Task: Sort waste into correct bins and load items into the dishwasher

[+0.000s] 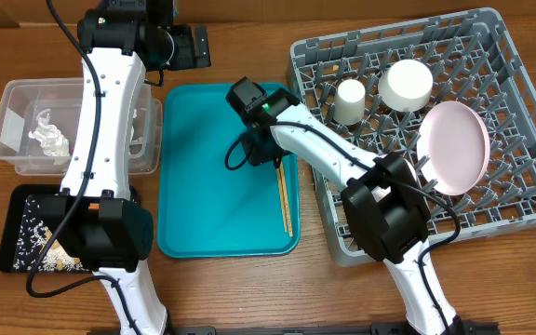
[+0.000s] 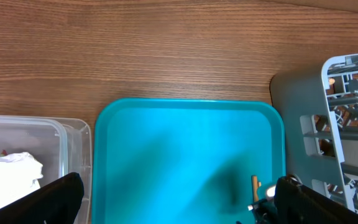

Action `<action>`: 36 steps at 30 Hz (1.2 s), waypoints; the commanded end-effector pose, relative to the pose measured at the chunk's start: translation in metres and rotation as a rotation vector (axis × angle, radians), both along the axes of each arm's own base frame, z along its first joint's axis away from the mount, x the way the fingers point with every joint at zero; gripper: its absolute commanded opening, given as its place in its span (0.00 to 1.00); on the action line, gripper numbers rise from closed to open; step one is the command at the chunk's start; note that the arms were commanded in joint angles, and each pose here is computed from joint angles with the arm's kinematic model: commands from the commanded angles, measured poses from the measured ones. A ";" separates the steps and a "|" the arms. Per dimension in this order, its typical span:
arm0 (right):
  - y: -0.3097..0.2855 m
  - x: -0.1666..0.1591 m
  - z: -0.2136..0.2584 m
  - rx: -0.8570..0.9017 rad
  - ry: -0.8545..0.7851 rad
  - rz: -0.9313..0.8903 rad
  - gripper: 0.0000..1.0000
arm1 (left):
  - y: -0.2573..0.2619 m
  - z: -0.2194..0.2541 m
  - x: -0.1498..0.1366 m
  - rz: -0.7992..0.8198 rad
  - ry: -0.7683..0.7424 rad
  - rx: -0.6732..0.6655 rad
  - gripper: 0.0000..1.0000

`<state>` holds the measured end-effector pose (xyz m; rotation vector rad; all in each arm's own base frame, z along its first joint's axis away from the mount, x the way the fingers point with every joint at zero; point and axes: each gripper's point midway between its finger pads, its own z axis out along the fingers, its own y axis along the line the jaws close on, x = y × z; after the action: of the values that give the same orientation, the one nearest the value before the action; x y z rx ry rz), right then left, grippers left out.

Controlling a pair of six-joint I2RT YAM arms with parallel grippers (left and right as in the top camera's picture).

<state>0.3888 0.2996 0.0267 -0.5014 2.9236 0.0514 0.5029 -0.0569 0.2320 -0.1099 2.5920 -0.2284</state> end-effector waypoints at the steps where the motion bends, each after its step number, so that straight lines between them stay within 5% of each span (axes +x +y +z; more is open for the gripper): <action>1: -0.002 -0.001 -0.009 -0.003 0.006 0.000 0.45 | -0.002 0.003 -0.002 0.003 -0.004 0.001 1.00; 12: -0.005 -0.003 -0.029 -0.004 -0.002 0.000 0.45 | -0.002 0.003 -0.002 0.003 -0.004 0.001 1.00; 24: 0.002 0.012 0.022 0.018 -0.028 -0.009 0.53 | -0.002 0.003 -0.002 0.003 -0.003 0.001 1.00; 36: -0.017 0.000 0.018 0.001 0.068 -0.086 0.54 | -0.002 0.003 -0.002 0.003 -0.004 0.001 1.00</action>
<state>0.3894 0.2792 0.0428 -0.4135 2.9993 0.0317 0.5029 -0.0569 0.2320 -0.1104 2.5920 -0.2285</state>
